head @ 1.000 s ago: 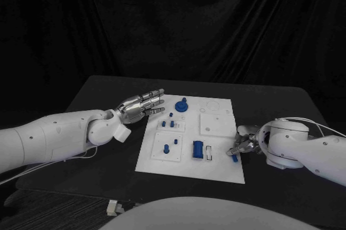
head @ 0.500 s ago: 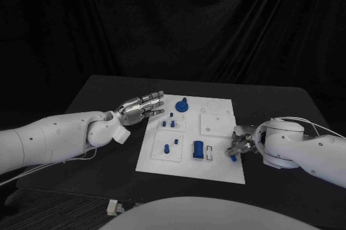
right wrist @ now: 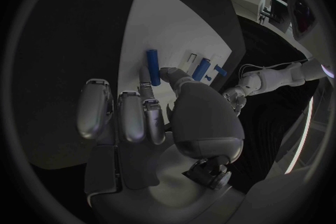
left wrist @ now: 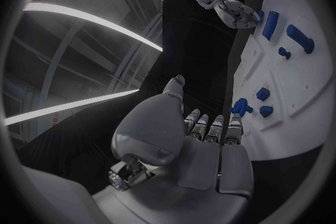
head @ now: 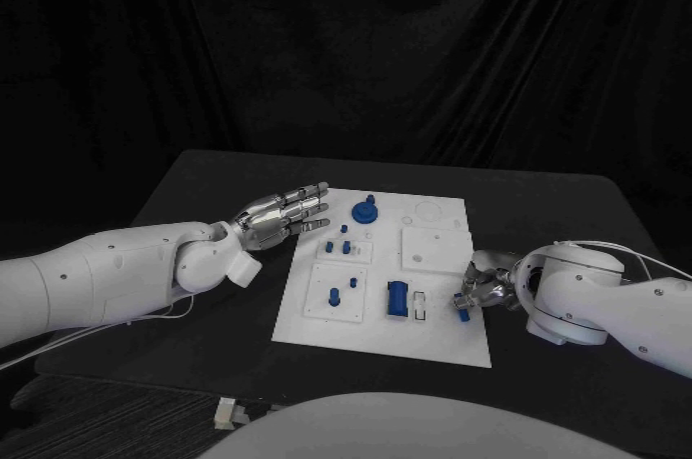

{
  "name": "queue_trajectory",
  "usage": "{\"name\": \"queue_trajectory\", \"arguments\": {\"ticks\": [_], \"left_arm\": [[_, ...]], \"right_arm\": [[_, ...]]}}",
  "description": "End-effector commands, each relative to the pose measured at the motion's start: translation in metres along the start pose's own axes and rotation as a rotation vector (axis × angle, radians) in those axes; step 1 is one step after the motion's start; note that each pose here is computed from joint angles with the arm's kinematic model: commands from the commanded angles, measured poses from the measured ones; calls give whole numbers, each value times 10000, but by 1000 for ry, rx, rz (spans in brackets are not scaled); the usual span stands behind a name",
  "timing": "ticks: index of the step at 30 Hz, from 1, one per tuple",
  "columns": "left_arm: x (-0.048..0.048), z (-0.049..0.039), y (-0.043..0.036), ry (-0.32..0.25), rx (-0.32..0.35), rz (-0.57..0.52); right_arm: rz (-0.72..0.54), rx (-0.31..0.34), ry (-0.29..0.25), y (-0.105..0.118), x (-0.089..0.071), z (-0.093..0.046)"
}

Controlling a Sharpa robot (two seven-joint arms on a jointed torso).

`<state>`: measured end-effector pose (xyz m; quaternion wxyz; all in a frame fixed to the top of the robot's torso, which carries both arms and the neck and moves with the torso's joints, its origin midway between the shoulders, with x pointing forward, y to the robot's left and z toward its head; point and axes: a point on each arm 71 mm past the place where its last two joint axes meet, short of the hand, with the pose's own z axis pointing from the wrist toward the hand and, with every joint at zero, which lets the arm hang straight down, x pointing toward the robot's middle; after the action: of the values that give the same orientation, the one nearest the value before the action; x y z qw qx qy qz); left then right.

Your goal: Assemble the parts on the task board

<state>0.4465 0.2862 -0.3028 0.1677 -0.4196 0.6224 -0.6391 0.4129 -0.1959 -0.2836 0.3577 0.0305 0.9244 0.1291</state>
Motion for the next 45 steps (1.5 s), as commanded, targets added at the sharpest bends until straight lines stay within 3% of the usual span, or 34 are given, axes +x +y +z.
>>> {"name": "queue_trajectory", "arguments": {"ticks": [1,10,18,27,45], "left_arm": [[14,4,-1,9,11,-12],[23,12,4,12,11,-14],[21,7,4,12,10,-14],[28,15,7,15,9,-15],[36,24,14,20,6,-18]], "right_arm": [[230,-13,65,25,-5,-31],[445,-22,215,152,11,-1],[480,-6,272,211,87,81],[487,22,283,208,157,173],[416,20,233,236,139,234]]}}
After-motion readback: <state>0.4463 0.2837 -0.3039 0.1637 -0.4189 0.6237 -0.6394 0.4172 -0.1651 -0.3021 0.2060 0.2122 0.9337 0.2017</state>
